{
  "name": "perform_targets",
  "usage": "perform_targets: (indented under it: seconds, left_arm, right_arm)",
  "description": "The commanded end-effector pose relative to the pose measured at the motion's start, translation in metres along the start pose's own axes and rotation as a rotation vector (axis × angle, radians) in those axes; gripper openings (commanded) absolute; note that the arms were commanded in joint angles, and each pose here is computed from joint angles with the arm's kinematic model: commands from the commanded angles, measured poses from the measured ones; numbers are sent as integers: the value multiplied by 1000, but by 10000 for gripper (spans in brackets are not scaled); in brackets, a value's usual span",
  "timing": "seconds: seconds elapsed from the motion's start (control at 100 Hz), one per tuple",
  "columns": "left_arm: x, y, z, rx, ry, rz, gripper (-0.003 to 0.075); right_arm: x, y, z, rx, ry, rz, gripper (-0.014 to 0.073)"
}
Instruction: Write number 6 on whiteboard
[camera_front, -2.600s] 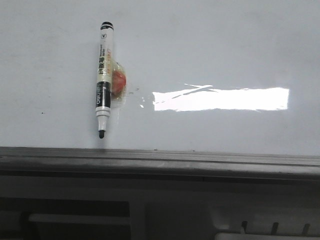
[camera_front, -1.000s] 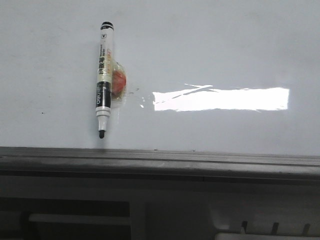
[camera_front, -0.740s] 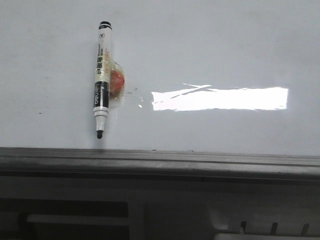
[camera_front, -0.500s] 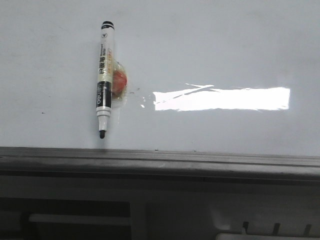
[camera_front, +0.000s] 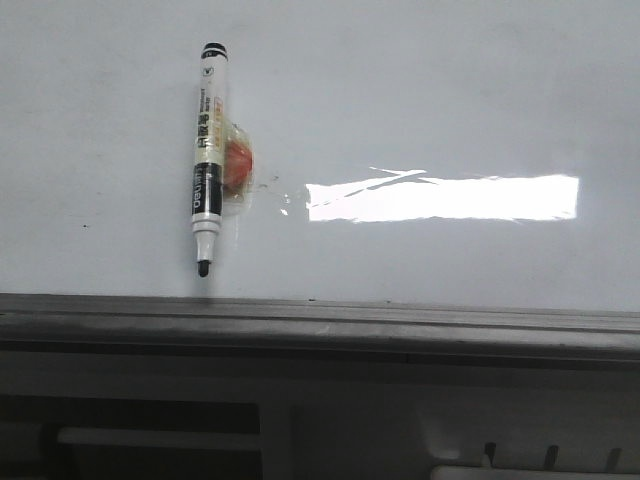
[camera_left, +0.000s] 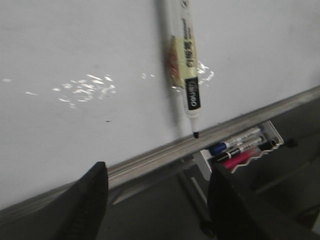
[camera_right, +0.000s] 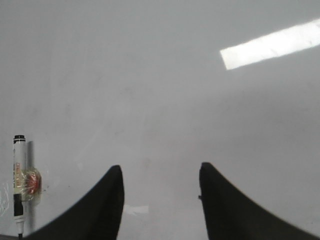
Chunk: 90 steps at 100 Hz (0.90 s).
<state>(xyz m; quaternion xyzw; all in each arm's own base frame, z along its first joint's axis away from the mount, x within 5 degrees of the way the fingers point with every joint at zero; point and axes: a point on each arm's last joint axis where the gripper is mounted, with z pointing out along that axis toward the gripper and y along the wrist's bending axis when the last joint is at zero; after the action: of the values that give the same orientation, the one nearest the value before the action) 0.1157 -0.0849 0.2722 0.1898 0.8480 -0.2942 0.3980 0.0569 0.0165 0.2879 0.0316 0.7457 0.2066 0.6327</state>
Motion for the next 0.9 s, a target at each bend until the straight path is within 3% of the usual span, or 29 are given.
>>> perform_targets:
  seconds: [0.0, 0.19, 0.35, 0.58, 0.89]
  left_arm:
    - [-15, -9, 14, 40, -46, -32, 400]
    - [-18, -21, 50, 53, -45, -119, 400]
    - [-28, -28, 68, 9, -99, -108, 400]
    - [-29, -19, 87, -101, -137, -123, 400]
    - [-21, -14, 103, -138, -81, -122, 360]
  right_arm:
    - [-16, 6, -1, -34, -78, -25, 324]
    - [-16, 6, -1, -35, -74, -25, 324]
    - [-16, 6, -1, -35, -74, -25, 324]
    - [-16, 7, -1, -39, -72, -12, 324]
    - [-16, 7, -1, -43, -77, -6, 324]
